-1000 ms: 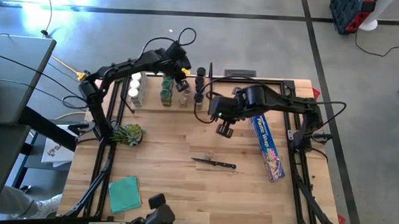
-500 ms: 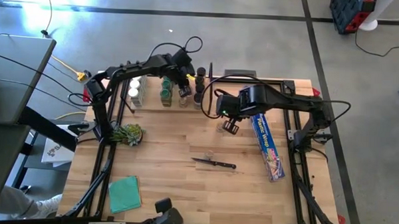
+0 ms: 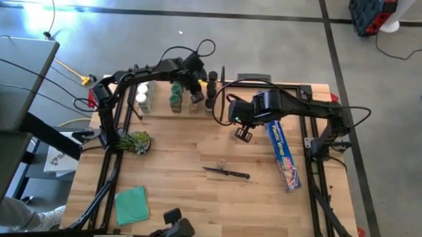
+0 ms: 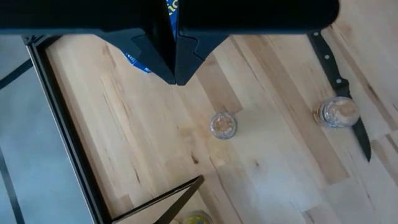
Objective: Shelf spices
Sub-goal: Adjust the brown and green lid seasoning bottles on the shelf
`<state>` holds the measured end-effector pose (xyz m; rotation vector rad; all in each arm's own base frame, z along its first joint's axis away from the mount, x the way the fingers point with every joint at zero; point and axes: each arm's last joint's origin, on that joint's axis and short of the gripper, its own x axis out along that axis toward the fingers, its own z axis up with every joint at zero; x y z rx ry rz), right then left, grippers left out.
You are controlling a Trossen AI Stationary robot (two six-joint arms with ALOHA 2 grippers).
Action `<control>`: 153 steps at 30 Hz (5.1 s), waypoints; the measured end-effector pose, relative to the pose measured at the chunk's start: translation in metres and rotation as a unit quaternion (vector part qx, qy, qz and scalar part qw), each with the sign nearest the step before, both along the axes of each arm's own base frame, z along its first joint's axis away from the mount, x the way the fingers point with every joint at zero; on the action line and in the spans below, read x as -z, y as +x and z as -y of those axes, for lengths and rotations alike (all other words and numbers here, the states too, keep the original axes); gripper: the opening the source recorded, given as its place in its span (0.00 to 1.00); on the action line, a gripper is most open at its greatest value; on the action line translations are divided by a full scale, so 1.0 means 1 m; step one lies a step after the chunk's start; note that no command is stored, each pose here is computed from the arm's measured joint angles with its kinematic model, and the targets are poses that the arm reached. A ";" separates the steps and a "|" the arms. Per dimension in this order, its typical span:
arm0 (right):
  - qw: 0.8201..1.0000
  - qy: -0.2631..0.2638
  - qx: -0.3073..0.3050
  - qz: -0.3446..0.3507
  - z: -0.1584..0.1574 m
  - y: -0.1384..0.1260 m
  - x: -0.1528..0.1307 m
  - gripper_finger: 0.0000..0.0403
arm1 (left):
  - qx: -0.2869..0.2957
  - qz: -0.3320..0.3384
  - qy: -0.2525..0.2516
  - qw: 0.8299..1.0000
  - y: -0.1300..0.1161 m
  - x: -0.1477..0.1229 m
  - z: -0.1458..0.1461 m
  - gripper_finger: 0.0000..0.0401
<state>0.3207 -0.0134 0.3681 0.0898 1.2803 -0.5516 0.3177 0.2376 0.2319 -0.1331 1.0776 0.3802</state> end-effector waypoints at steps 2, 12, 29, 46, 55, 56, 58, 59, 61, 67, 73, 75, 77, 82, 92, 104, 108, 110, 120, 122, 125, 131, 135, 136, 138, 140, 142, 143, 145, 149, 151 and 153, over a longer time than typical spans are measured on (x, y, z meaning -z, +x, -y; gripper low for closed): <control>1.000 0.000 0.000 0.000 -0.001 0.000 0.000 0.00 | -0.011 0.004 0.002 1.000 -0.002 0.000 -0.005 0.00; 1.000 0.001 0.001 0.004 -0.002 0.000 0.000 0.00 | -0.053 0.027 0.034 0.998 -0.007 -0.002 -0.023 0.00; 1.000 -0.001 -0.016 0.008 -0.002 0.002 -0.001 0.00 | 0.007 0.024 -0.009 1.000 -0.021 -0.058 0.056 0.01; 0.999 0.009 -0.041 0.007 -0.018 0.002 0.000 0.00 | 0.099 -0.043 -0.036 0.994 -0.016 -0.029 0.062 0.50; 0.999 0.011 -0.046 0.009 -0.027 0.002 0.000 0.00 | 0.106 -0.059 -0.028 0.992 -0.011 -0.014 0.052 0.68; 0.999 0.012 -0.044 0.009 -0.028 0.002 0.000 0.00 | 0.109 -0.066 -0.030 0.991 -0.010 -0.011 0.051 0.69; 0.999 0.012 -0.044 0.009 -0.028 0.002 0.000 0.00 | 0.113 -0.077 -0.030 0.990 -0.009 -0.006 0.051 0.70; 0.999 0.012 -0.044 0.009 -0.028 0.002 0.000 0.00 | 0.116 -0.080 -0.025 0.990 -0.007 -0.004 0.051 0.70; 0.999 0.014 -0.045 0.009 -0.028 0.002 0.000 0.00 | 0.117 -0.087 -0.016 0.989 -0.006 -0.003 0.051 0.70; 0.999 0.014 -0.045 0.009 -0.028 0.002 0.000 0.00 | 0.126 -0.101 -0.002 0.987 -0.005 -0.002 0.052 0.70; 0.999 0.014 -0.045 0.009 -0.028 0.002 0.000 0.00 | 0.144 -0.104 0.002 0.984 -0.005 -0.002 0.054 0.70; 0.999 0.014 -0.045 0.009 -0.028 0.002 0.000 0.00 | 0.149 -0.108 0.000 0.983 -0.006 -0.001 0.054 0.70; 0.999 0.014 -0.045 0.009 -0.028 0.002 0.000 0.00 | 0.158 -0.111 -0.014 0.981 -0.006 0.001 0.055 0.70; 0.999 0.014 -0.045 0.009 -0.028 0.002 0.000 0.00 | 0.176 -0.122 -0.038 0.976 -0.002 0.015 0.054 0.70; 0.999 0.014 -0.045 0.009 -0.028 0.002 0.000 0.00 | 0.202 -0.111 -0.015 0.973 0.003 0.015 0.056 0.67; 0.999 0.014 -0.045 0.009 -0.028 0.002 0.000 0.00 | 0.249 -0.125 -0.003 0.960 0.002 0.015 0.057 0.42; 0.999 0.014 -0.045 0.009 -0.028 0.002 0.000 0.00 | 0.307 -0.133 0.017 0.942 0.002 0.015 0.058 0.43; 0.999 0.020 -0.046 0.009 -0.029 0.002 0.000 0.00 | 0.342 -0.138 0.032 0.929 0.002 0.015 0.057 0.45; 0.998 0.033 -0.048 0.009 -0.029 0.002 0.000 0.00 | 0.502 -0.159 0.089 0.846 0.000 0.015 0.058 0.43; 0.998 0.033 -0.048 0.009 -0.029 0.002 0.000 0.00 | 0.528 -0.161 0.100 0.828 0.000 0.015 0.058 0.44; 0.998 0.032 -0.049 0.008 -0.029 0.002 0.000 0.00 | 0.550 -0.163 0.110 0.811 0.000 0.015 0.058 0.44; 0.998 0.032 -0.049 0.008 -0.029 0.002 0.000 0.00 | 0.517 -0.160 0.102 0.835 0.001 0.015 0.058 0.44; 0.998 0.033 -0.050 0.008 -0.029 0.002 0.000 0.00 | 0.498 -0.155 0.105 0.847 0.003 0.014 0.056 0.47; 0.998 0.033 -0.050 0.008 -0.029 0.002 0.000 0.00 | 0.494 -0.154 0.105 0.849 0.003 0.014 0.056 0.47; 0.998 0.033 -0.050 0.008 -0.029 0.002 0.000 0.00 | 0.485 -0.152 0.103 0.855 0.003 0.014 0.056 0.49; 0.998 0.033 -0.049 0.008 -0.029 0.002 0.000 0.00 | 0.479 -0.152 0.105 0.858 0.004 0.014 0.055 0.50; 0.998 0.033 -0.049 0.008 -0.029 0.002 0.000 0.00 | 0.477 -0.153 0.105 0.859 0.004 0.014 0.055 0.50; 0.998 0.033 -0.049 0.008 -0.029 0.002 0.000 0.00 | 0.477 -0.153 0.105 0.859 0.004 0.014 0.055 0.50; 0.998 0.033 -0.049 0.008 -0.029 0.002 0.000 0.00 | 0.477 -0.153 0.105 0.859 0.004 0.014 0.055 0.51; 0.998 0.033 -0.049 0.008 -0.029 0.002 0.000 0.00 | 0.478 -0.153 0.105 0.859 0.004 0.014 0.056 0.51; 0.998 0.034 -0.049 0.008 -0.029 0.002 0.000 0.00 | 0.477 -0.153 0.105 0.859 0.004 0.014 0.056 0.51; 0.998 0.034 -0.049 0.008 -0.029 0.002 0.000 0.00 | 0.475 -0.160 0.108 0.859 0.004 0.015 0.055 0.51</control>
